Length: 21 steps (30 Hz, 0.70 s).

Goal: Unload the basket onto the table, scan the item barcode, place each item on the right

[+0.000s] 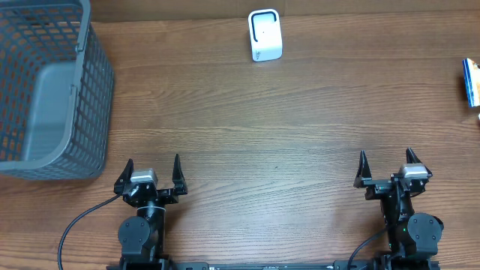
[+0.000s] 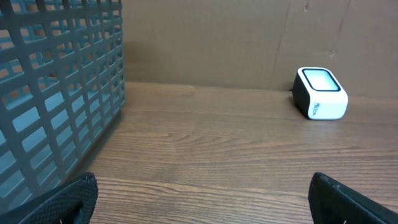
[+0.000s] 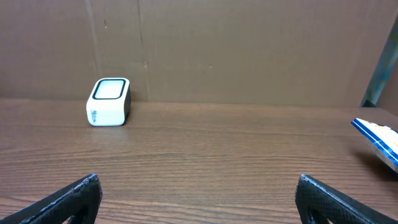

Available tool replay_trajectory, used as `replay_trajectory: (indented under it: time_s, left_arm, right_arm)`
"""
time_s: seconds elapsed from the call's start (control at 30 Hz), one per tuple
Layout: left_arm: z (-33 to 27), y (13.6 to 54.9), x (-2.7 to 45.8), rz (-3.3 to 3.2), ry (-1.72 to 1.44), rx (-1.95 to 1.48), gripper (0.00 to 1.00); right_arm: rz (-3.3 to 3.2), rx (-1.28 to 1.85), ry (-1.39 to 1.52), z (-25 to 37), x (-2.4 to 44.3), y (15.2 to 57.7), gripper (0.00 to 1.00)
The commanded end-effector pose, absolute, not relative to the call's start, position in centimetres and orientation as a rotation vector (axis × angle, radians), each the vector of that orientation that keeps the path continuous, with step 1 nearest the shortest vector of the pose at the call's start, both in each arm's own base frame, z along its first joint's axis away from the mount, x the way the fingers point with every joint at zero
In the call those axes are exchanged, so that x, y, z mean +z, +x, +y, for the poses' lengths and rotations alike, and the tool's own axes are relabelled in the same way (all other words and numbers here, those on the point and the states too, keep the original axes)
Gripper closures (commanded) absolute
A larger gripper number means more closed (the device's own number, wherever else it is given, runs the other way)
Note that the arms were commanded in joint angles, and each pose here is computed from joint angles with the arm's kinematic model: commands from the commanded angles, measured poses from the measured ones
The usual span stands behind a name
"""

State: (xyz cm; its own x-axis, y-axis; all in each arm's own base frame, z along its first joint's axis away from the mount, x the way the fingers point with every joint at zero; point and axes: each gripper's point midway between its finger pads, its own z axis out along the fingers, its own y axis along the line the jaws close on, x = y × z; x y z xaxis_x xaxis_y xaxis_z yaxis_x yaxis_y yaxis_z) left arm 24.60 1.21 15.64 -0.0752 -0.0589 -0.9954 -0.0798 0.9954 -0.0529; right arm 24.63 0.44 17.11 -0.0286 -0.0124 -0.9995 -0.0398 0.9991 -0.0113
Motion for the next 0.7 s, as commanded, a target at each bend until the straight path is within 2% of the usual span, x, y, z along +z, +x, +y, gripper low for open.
replay_trajectory:
  time_s: [0.0,0.67]
  left_arm:
    - [1.67,24.53,15.72,1.639,-0.099,0.060,0.00]
    - [1.35,24.56,15.65,1.644,-0.058,0.070,0.00]
  right_arm:
    - [1.592,0.016,-0.045,0.45,17.02,24.63,0.00]
    - [1.592,0.016,-0.045,0.45,17.02,24.63,0.00]
